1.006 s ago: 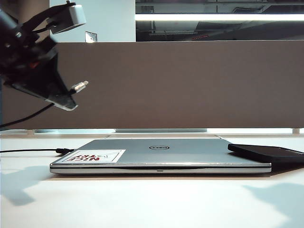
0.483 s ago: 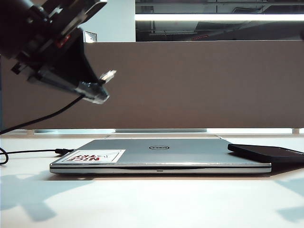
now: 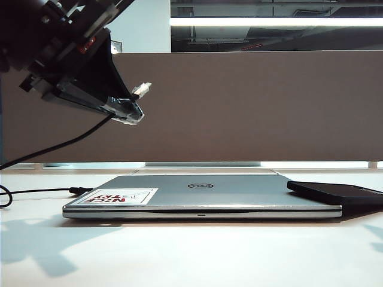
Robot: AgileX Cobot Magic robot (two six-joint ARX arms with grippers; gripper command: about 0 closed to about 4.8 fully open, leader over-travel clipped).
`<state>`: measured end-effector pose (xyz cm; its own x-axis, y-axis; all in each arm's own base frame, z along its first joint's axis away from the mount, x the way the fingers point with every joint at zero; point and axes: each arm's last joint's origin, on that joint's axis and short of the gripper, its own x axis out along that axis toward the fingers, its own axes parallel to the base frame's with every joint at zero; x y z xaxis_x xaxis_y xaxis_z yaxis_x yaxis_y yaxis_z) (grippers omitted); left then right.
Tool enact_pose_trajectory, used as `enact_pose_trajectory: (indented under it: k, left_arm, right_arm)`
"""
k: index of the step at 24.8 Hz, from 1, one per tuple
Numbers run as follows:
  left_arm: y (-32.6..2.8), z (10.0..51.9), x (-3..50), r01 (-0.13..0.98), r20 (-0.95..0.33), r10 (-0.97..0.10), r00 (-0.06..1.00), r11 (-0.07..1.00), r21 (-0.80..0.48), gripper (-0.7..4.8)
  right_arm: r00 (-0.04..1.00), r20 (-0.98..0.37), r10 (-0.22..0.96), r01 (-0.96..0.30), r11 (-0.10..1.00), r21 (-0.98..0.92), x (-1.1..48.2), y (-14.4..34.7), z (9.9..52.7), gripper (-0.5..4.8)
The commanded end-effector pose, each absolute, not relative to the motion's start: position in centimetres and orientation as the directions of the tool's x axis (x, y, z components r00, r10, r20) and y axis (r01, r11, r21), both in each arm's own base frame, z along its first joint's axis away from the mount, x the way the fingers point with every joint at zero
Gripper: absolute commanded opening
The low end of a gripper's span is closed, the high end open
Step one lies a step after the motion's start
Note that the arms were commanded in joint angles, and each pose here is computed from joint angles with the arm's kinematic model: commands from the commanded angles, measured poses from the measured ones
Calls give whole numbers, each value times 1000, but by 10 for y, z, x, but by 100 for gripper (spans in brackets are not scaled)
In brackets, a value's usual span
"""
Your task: Pick up the charging cable and the phone, plug the charging cable into the charging port on the phone, and finally place them back on the table.
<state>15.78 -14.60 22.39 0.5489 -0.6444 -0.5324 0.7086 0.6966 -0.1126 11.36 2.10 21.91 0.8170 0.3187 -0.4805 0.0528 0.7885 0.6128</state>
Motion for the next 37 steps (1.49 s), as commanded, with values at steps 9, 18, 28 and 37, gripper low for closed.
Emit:
enact_pose_trajectory:
  k: [9, 18, 28, 37]
  left_arm:
    - [-146, 226, 158, 712, -517, -653, 554, 693, -112, -6]
    - [-146, 226, 158, 712, -517, -653, 554, 693, -112, -6]
    - [-146, 226, 158, 712, -517, -653, 554, 693, -112, -6]
    - [-147, 226, 158, 712, -517, -653, 554, 693, -112, -6]
  right_arm:
    - [739, -560, 375, 220, 651, 726, 151, 25, 202, 476]
    - [706, -577, 410, 250, 618, 745, 180, 29, 185, 472]
    - [676, -610, 413, 283, 618, 733, 195, 30, 169, 471]
    - [677, -569, 468, 299, 531, 793, 206, 6, 160, 453]
